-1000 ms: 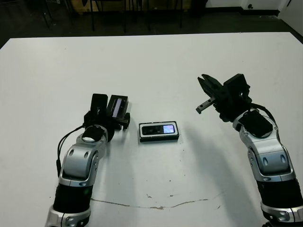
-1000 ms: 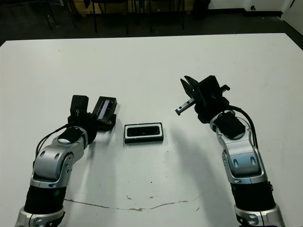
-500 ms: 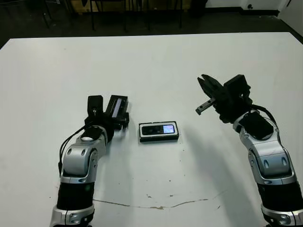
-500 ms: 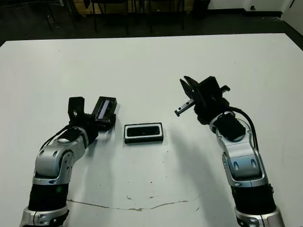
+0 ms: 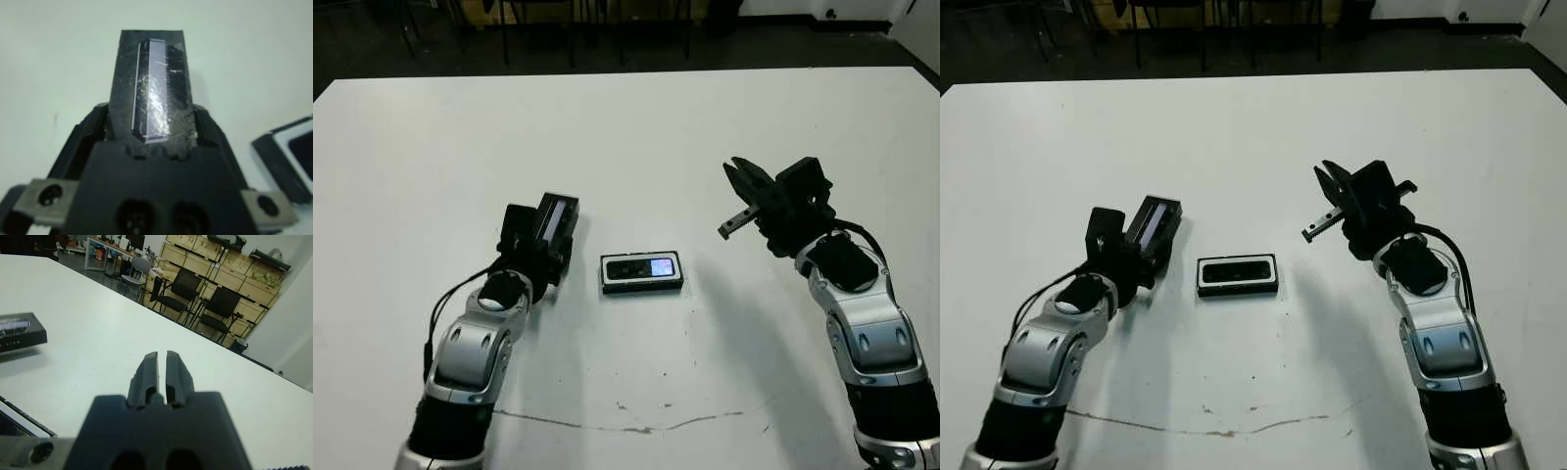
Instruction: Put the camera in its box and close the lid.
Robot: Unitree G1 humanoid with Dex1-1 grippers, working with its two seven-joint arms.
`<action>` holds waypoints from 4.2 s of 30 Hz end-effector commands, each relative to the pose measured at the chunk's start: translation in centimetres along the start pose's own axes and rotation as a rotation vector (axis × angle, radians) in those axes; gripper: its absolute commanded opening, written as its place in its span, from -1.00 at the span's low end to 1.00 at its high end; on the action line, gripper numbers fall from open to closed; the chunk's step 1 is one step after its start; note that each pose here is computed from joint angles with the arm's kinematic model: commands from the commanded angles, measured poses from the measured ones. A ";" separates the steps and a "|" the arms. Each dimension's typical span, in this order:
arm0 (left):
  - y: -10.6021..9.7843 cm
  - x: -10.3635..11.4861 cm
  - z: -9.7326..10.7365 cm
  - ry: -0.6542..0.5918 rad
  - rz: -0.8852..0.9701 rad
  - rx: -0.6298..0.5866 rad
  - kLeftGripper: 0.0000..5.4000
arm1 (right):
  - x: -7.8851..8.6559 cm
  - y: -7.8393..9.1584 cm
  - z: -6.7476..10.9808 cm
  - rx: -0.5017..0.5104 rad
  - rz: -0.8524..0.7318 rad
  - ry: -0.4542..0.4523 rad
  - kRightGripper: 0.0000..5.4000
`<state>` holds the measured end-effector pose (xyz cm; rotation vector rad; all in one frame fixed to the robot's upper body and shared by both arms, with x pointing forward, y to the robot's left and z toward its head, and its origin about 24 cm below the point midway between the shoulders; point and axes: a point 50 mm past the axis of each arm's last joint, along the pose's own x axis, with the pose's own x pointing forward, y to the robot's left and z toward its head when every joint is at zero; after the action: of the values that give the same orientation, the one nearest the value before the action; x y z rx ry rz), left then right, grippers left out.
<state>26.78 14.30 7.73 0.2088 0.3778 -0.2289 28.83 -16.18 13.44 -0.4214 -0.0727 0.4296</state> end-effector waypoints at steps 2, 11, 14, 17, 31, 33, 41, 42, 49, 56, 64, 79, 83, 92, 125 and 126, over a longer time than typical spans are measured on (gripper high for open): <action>1.0 -1.3 1.0 -0.043 -0.048 0.080 0.03 | -0.2 0.1 -0.9 0.036 -0.003 0.041 -1.00; 5.5 -3.4 7.7 -0.236 -0.262 0.268 0.03 | -0.1 -0.2 -1.0 0.075 -0.006 0.037 -1.00; 7.1 -3.1 9.0 -0.220 -0.450 0.344 0.03 | 0.0 -0.4 -0.9 0.082 -0.003 0.039 -1.00; 8.2 -2.5 9.2 -0.189 -0.609 0.371 0.03 | 0.1 -0.6 -0.9 0.083 0.002 0.038 -1.00; 7.5 -0.1 6.7 -0.046 -1.010 0.230 0.03 | 0.2 -1.2 -1.6 0.169 0.005 0.052 -1.00; 7.2 0.1 6.2 -0.049 -1.022 0.214 0.03 | 0.2 -1.3 -1.7 0.162 0.004 0.051 -1.00; 5.9 1.0 4.4 -0.079 -1.070 0.137 0.03 | 0.2 -1.5 -1.7 0.131 -0.008 0.061 -1.00; 5.8 1.0 4.3 -0.077 -1.069 0.140 0.03 | 0.2 -1.5 -1.6 0.131 -0.009 0.063 -1.00; 5.0 1.9 3.4 -0.038 -1.098 0.137 0.03 | 0.2 -1.4 -1.8 0.145 -0.008 0.063 -1.00; 4.3 3.0 2.3 0.007 -1.100 0.141 0.03 | 0.1 -1.4 -1.7 0.137 -0.013 0.066 -1.00; 3.6 3.8 1.8 0.066 -1.107 0.169 0.03 | 0.0 -1.3 -2.1 0.151 -0.002 0.058 -1.00; 2.9 4.4 1.7 0.136 -1.170 0.168 0.03 | -0.1 -1.2 -2.2 0.144 0.007 0.063 -1.00; 2.8 4.3 1.7 0.156 -1.196 0.164 0.03 | -0.1 -1.2 -2.2 0.157 0.002 0.065 -1.00; 1.9 4.0 1.4 0.161 -1.250 0.230 0.03 | -0.1 -1.1 -2.2 0.154 0.003 0.061 -1.00; -0.9 4.5 -1.6 0.254 -1.244 0.288 0.03 | -0.2 -1.1 -2.0 0.150 -0.001 0.064 -1.00; -1.0 4.5 -1.6 0.251 -1.244 0.291 0.03 | -0.2 -1.1 -2.0 0.153 -0.003 0.068 -1.00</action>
<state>31.41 13.22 6.96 0.2813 0.5756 -1.4771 29.65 -17.67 12.86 -0.2922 -0.0192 0.4294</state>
